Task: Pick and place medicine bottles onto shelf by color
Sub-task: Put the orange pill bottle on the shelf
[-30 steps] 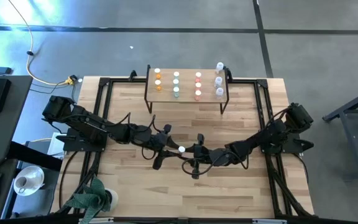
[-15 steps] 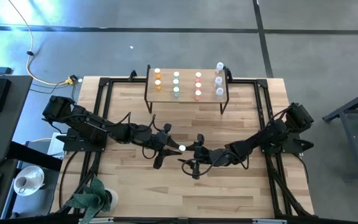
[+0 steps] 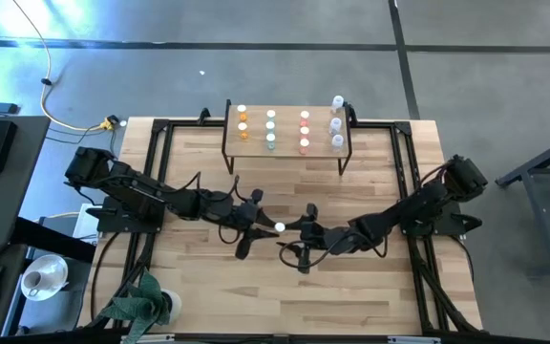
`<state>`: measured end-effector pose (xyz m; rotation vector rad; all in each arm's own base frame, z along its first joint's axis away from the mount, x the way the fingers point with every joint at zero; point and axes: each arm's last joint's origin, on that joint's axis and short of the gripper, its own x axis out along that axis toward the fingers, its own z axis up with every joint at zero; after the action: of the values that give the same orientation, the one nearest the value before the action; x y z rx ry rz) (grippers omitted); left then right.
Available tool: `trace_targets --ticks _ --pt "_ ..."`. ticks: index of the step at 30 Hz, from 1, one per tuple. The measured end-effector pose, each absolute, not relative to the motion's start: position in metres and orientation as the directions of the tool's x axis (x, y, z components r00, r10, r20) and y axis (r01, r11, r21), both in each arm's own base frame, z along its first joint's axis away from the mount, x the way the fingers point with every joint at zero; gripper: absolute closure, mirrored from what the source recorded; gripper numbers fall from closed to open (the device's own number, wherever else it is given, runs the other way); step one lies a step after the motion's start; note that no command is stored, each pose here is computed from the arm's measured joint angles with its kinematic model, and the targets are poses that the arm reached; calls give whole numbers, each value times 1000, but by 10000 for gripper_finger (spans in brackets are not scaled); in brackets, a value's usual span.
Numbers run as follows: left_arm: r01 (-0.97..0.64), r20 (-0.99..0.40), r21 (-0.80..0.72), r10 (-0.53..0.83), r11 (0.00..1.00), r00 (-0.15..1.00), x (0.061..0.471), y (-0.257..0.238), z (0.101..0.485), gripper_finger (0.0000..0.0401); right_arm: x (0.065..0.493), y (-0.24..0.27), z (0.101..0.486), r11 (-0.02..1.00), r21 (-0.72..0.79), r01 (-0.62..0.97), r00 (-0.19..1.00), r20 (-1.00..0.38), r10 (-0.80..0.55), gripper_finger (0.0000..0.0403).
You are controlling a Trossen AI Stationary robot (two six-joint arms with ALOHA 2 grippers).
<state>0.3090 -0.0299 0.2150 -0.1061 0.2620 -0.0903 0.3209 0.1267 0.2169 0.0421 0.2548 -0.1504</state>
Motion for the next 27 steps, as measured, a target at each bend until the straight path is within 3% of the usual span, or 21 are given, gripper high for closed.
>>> trace_targets --ticks 11,27 --pt "66 -259 -74 -83 995 962 295 -31 232 315 319 125 221 987 17 162 954 -257 -152 197" --pt "-169 -247 88 186 982 951 264 -40 253 315 318 126 221 989 16 150 954 -265 -140 197"
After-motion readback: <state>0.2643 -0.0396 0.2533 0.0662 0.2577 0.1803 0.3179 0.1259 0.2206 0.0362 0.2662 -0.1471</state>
